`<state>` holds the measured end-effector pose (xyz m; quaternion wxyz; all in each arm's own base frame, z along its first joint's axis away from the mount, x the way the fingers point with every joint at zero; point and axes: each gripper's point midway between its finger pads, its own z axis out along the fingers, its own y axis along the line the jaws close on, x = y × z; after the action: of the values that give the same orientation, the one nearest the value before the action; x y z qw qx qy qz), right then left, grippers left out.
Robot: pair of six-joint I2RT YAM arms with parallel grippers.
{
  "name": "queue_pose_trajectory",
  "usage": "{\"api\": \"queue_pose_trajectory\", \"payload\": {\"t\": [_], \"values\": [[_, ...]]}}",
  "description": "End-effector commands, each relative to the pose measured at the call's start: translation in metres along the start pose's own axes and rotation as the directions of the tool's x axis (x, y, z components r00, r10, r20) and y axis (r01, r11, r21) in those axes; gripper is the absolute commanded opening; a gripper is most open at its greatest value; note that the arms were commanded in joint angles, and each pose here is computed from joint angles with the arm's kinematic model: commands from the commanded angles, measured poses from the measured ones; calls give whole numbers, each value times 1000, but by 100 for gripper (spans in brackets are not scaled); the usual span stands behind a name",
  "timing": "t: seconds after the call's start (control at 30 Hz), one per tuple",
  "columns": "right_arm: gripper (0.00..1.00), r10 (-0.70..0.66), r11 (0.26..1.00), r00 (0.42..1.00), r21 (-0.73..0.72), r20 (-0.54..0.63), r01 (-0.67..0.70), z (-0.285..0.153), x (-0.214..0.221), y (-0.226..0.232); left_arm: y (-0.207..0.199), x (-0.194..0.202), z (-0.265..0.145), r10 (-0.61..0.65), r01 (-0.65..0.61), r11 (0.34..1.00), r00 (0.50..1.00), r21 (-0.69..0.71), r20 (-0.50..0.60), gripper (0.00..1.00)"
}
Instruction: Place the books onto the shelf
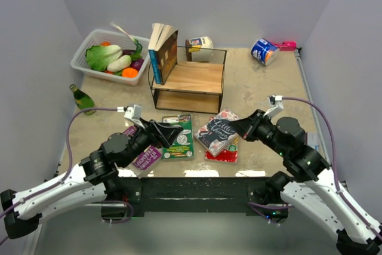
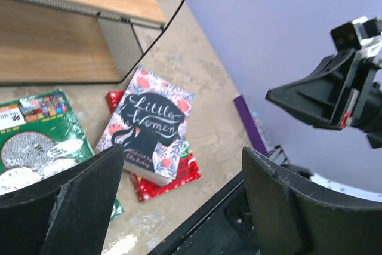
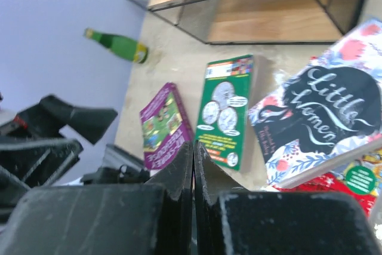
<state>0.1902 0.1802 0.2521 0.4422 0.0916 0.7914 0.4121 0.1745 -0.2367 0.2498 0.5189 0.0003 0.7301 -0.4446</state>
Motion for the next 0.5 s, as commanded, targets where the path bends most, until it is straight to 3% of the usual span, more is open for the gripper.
{"api": "queue_pose_trajectory", "payload": {"t": [0.0, 0.07, 0.17, 0.2, 0.23, 0.33, 0.47], "values": [[0, -89, 989, 992, -128, -94, 76, -19, 4, 34, -13, -17, -12, -31, 31, 999, 999, 30, 9, 85], [0, -105, 991, 993, -95, -58, 99, -27, -10, 37, -12, -10, -14, -62, 62, 997, 998, 44, -12, 85], [0, -101, 992, 994, 65, -46, 104, -32, -9, 2, -4, 7, -13, -80, 82, 996, 996, 48, -34, 84], [33, -61, 994, 997, 91, -45, 65, -32, -4, -7, -3, 11, -12, -82, 84, 995, 996, 55, -40, 84], [44, -32, 994, 998, 107, -51, 37, -30, 4, -15, -11, 9, -11, -75, 77, 992, 997, 104, -30, 82], [69, 93, 977, 996, 191, -1, -91, -23, 24, -54, -9, 33, 0, -24, 37, 992, 994, 119, -104, 80], [77, 153, 923, 981, 336, 121, -186, -14, 35, -110, 6, 76, 28, 72, -64, 997, 959, 38, -273, 74]]}}
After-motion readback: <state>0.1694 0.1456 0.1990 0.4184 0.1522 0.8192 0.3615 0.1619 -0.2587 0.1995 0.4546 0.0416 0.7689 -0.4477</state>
